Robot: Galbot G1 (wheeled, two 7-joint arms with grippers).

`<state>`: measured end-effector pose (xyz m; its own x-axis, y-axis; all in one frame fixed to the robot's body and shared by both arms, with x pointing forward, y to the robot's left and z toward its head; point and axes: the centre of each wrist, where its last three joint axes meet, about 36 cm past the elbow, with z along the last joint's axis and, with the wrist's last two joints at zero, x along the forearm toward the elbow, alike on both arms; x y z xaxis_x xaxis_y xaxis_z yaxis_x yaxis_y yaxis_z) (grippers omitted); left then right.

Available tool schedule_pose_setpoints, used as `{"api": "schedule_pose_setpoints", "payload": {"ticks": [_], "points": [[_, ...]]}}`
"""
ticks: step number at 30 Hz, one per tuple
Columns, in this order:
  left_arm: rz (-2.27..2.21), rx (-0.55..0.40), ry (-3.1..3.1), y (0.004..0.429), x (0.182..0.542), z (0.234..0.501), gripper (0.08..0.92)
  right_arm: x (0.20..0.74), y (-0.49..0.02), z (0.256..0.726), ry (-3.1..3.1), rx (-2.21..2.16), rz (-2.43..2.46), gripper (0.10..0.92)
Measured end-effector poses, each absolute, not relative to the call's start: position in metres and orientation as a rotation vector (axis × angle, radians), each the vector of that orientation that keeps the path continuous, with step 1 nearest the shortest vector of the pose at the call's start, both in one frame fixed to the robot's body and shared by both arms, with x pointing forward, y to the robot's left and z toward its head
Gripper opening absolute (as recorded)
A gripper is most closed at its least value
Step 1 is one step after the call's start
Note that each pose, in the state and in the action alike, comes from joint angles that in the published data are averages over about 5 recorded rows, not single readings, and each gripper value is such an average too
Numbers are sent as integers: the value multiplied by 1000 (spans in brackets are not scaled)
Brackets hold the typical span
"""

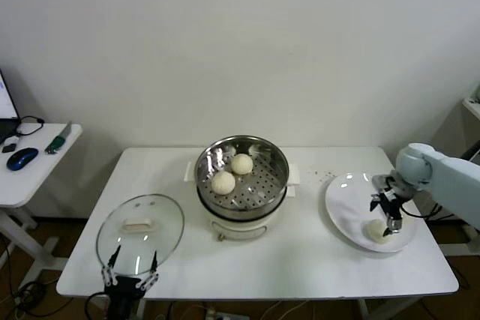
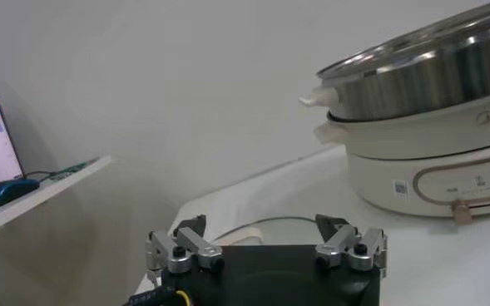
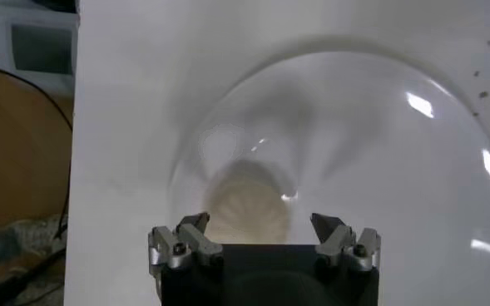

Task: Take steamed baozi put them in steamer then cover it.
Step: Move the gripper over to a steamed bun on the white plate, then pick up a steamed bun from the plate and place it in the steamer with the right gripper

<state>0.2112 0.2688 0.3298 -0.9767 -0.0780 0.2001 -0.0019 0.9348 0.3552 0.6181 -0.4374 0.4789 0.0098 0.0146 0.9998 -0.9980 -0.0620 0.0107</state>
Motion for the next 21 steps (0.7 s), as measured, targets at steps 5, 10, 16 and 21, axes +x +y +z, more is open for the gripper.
{"api": "schedule_pose_setpoints", "payload": {"ticks": [5, 10, 16, 21], "points": [[-525, 62, -2879, 268, 211, 329, 823, 615, -441, 468, -1146, 1241, 1248, 823], [-524, 63, -2877, 268, 211, 328, 823, 615, -442, 461, -1133, 1239, 1246, 822], [-526, 67, -2876, 269, 211, 328, 823, 614, -444, 457, -1119, 1236, 1244, 767], [-526, 68, -2877, 269, 211, 328, 823, 614, -446, 456, -1121, 1235, 1244, 717]]}}
